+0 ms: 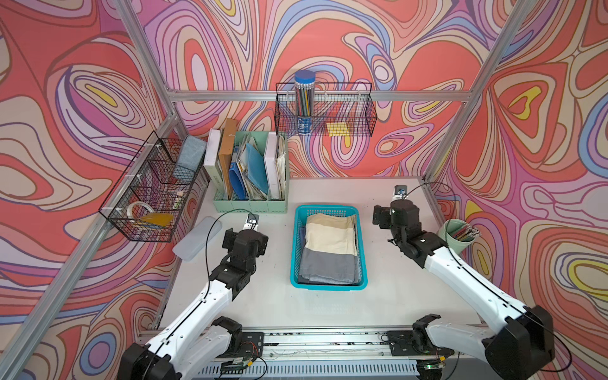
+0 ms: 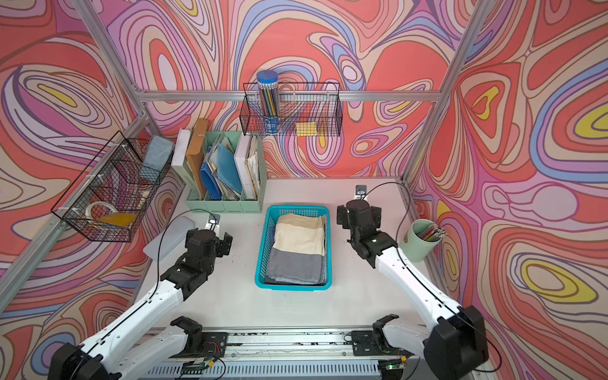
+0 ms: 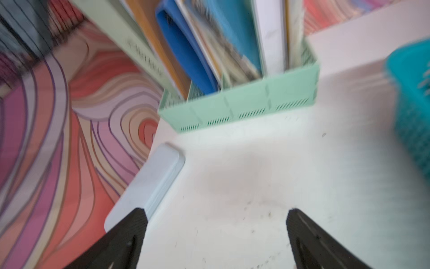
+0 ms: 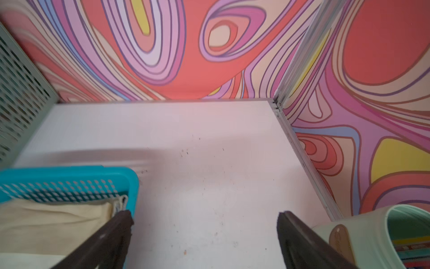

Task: Put the folded pillowcase in the basket
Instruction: Reset both arms

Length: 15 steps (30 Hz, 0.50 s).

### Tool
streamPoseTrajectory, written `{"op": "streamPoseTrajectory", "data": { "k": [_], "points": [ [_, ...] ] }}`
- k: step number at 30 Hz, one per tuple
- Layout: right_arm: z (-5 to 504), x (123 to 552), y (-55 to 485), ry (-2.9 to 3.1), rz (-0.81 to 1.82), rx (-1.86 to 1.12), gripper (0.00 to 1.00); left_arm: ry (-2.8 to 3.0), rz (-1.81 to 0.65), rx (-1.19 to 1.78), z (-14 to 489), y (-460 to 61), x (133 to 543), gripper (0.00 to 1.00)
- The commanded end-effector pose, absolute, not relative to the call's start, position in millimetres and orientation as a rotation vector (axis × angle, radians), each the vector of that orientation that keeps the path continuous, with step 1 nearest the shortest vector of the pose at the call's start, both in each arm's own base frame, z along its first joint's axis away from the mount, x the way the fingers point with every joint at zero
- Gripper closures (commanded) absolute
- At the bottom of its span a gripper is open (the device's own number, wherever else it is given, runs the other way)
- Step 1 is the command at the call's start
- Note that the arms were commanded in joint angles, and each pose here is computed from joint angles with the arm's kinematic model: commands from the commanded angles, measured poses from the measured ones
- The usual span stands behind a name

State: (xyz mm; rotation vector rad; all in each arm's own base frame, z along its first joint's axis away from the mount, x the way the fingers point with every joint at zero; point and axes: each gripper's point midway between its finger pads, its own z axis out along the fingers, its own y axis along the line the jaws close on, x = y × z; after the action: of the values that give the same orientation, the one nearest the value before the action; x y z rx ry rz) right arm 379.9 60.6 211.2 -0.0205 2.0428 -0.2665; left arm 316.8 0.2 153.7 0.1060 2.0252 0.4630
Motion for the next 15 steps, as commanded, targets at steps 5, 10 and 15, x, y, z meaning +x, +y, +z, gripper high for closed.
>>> {"op": "streamPoseTrajectory", "data": {
  "k": [5, 10, 15],
  "points": [
    [226.9, 397.7, 21.5, 1.823, -0.286, 0.001, 0.02, 1.854, 0.309, -0.023, 133.0, 8.8, 364.8, 0.01],
    [208.8, 394.0, 3.9, 1.822, -0.341, -0.041, 0.02, 1.857, 0.323, -0.067, 113.6, 12.5, 379.5, 0.01],
    [176.2, 388.7, -13.4, 1.788, -0.291, 0.053, 0.02, 1.894, 0.260, -0.088, 101.0, 18.1, 384.8, 0.02]
  ]
}}
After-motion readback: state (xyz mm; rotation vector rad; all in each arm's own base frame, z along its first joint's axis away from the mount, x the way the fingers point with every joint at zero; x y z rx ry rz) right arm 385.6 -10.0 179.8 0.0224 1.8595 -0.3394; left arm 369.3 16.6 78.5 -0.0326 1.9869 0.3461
